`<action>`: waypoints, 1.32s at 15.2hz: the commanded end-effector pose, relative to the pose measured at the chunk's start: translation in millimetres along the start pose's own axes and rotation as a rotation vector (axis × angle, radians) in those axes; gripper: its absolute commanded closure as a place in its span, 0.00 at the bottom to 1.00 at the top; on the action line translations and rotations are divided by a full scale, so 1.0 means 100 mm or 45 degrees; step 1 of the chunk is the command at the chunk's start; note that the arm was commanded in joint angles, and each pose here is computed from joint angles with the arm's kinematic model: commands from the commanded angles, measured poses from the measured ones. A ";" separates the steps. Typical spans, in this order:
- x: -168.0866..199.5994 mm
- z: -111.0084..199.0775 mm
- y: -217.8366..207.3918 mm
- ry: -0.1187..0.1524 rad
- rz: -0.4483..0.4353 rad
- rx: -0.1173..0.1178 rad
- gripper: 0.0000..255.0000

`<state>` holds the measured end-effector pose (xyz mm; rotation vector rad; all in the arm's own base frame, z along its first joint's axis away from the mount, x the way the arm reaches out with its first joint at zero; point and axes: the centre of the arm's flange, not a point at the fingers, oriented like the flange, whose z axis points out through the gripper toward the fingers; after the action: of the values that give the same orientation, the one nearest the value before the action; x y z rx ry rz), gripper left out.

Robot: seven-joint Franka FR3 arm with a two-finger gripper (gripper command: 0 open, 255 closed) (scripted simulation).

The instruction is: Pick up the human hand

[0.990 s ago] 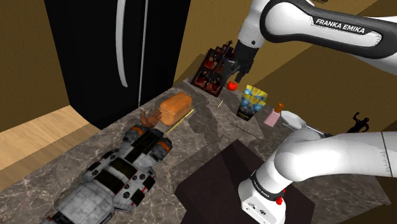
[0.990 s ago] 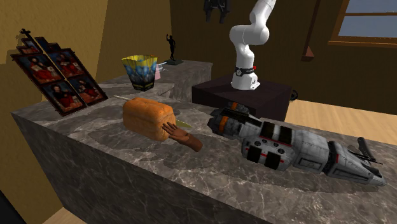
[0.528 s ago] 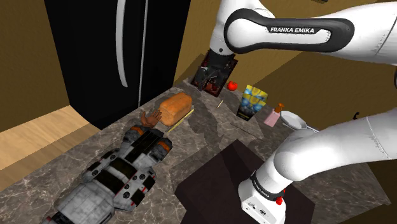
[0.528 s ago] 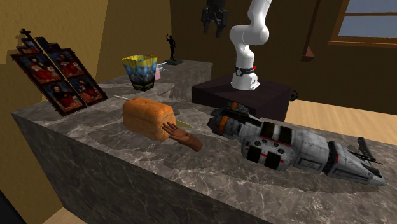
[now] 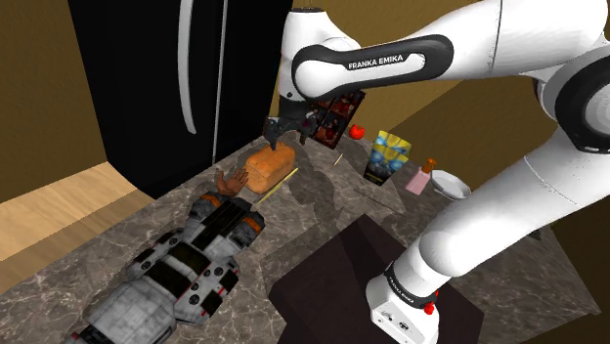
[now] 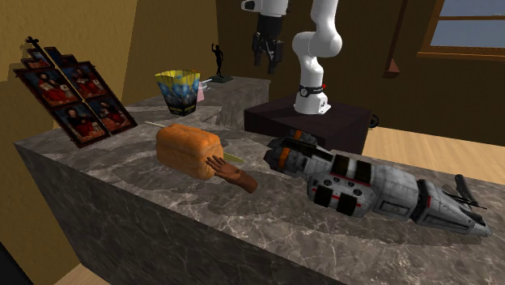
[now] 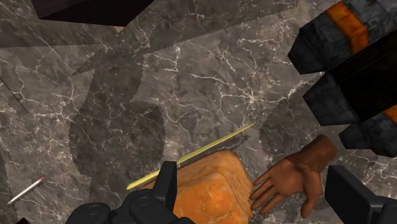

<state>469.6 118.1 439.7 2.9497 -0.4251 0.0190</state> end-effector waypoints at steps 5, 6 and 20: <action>0.49 0.46 -0.50 -0.025 0.096 -0.049 0.00; 0.58 0.55 -0.57 -0.029 0.112 -0.057 0.00; 1.81 1.78 -1.49 -0.088 0.330 -0.172 0.00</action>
<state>673.3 179.2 258.3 2.7615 -0.7656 -0.0733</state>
